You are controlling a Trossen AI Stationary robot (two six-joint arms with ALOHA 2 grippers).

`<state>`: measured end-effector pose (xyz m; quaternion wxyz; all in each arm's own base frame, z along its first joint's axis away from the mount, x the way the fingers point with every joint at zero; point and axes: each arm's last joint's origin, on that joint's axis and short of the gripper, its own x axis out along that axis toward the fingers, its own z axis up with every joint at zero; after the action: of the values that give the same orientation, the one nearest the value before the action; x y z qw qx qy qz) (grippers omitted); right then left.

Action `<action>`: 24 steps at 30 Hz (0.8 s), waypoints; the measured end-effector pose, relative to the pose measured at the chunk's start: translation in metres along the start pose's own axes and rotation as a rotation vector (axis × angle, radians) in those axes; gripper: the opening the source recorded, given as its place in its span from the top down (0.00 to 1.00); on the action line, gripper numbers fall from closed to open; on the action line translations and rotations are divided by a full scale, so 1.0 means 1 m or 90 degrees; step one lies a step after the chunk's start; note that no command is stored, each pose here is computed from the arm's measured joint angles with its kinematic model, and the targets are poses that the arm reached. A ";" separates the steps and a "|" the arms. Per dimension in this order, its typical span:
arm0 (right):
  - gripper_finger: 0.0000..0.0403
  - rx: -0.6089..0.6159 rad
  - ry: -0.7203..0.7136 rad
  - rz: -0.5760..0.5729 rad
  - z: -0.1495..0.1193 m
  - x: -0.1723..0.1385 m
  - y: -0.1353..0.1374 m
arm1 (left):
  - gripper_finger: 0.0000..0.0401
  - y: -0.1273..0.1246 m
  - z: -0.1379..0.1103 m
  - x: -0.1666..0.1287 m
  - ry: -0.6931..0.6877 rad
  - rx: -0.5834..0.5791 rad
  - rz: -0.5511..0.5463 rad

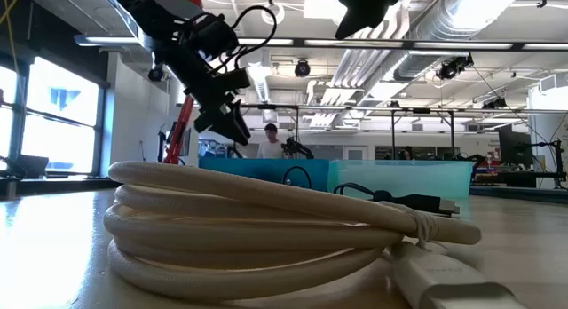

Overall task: Pick & Place USB Port
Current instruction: Put the brown charger cable into the blue bin, then put the black charger cable into the green bin

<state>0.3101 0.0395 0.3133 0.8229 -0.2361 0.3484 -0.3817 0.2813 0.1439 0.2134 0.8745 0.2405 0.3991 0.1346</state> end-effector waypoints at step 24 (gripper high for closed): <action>0.59 -0.019 0.056 0.018 -0.014 -0.001 -0.001 | 0.50 -0.027 -0.015 -0.045 0.196 -0.159 -0.435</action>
<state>0.2992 0.0378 0.3053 0.8085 -0.2264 0.3934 -0.3747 0.2419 0.1066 0.2187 0.8214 -0.0377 0.5631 -0.0821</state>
